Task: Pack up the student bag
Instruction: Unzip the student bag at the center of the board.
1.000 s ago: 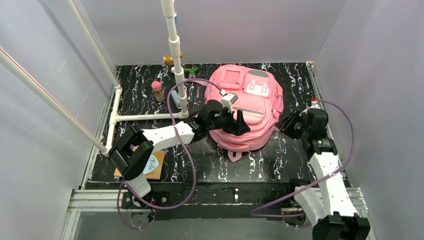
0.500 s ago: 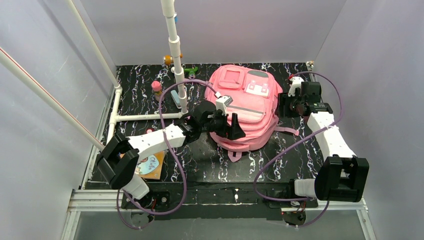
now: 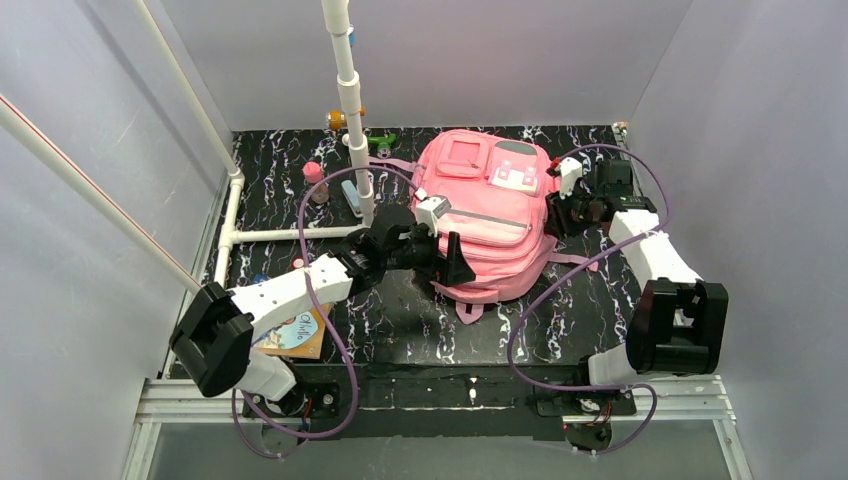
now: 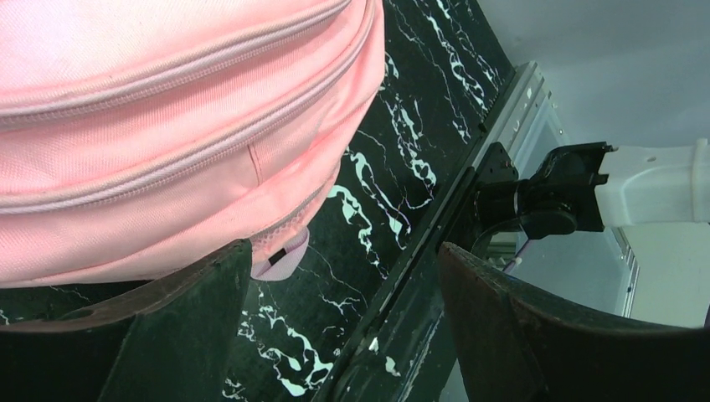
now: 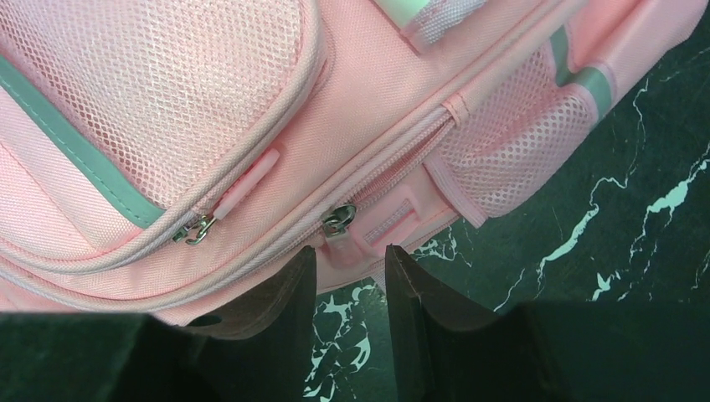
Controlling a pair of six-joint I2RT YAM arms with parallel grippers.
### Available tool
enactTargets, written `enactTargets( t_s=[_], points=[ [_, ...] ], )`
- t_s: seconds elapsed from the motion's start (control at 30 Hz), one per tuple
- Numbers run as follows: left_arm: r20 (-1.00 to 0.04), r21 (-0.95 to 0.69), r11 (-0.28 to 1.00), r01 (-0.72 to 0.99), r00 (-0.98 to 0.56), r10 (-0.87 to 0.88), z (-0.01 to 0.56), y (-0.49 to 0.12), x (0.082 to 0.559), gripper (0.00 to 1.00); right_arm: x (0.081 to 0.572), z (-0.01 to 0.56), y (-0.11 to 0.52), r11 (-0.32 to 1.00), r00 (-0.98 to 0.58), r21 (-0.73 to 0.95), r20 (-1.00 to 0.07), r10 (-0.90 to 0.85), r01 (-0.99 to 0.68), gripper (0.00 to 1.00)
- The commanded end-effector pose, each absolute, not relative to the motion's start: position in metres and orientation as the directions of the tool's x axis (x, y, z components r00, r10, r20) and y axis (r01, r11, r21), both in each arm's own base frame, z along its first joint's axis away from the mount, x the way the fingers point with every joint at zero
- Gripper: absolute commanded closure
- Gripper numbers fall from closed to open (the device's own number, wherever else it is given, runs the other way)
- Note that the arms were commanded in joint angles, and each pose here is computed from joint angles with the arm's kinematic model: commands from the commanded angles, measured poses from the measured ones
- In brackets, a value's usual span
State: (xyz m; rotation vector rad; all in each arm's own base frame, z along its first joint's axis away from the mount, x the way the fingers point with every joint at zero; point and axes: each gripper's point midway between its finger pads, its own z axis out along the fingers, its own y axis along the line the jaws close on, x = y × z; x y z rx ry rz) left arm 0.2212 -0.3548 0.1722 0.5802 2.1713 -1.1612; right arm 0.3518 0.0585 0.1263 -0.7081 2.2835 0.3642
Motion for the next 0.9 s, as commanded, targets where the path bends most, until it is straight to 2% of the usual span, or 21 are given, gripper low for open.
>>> enactTargets(
  t_s=[0.0,0.13,0.33,0.47,0.7,0.87],
  points=[
    [-0.676,-0.595,0.501,0.629,-0.728,0.112,0.176,-0.349,0.209,0.20,0.357,0.132,0.067,0.756,-0.540,0.058,-0.736,-0.409,-0.651,0.55],
    [-0.683,-0.590,0.499,0.635,-0.722,0.112,0.179,-0.350,0.211,0.19,0.359,0.131,0.067,0.762,-0.522,0.042,-0.753,-0.401,-0.646,0.54],
    [-0.684,-0.563,0.528,0.635,-0.717,0.134,0.176,-0.349,0.218,0.19,0.352,0.128,0.077,0.735,-0.505,0.063,-0.766,-0.398,-0.675,0.45],
    [-0.685,-0.557,0.540,0.631,-0.717,0.131,0.176,-0.348,0.222,0.19,0.348,0.125,0.079,0.730,-0.492,0.047,-0.768,-0.410,-0.682,0.45],
    [-0.675,-0.571,0.547,0.613,-0.729,0.112,0.178,-0.350,0.226,0.19,0.353,0.124,0.083,0.732,-0.474,0.021,-0.775,-0.419,-0.681,0.53],
    [-0.674,-0.568,0.573,0.590,-0.734,0.088,0.176,-0.342,0.236,0.19,0.361,0.131,0.088,0.720,-0.448,0.012,-0.790,-0.419,-0.693,0.53]
  ],
)
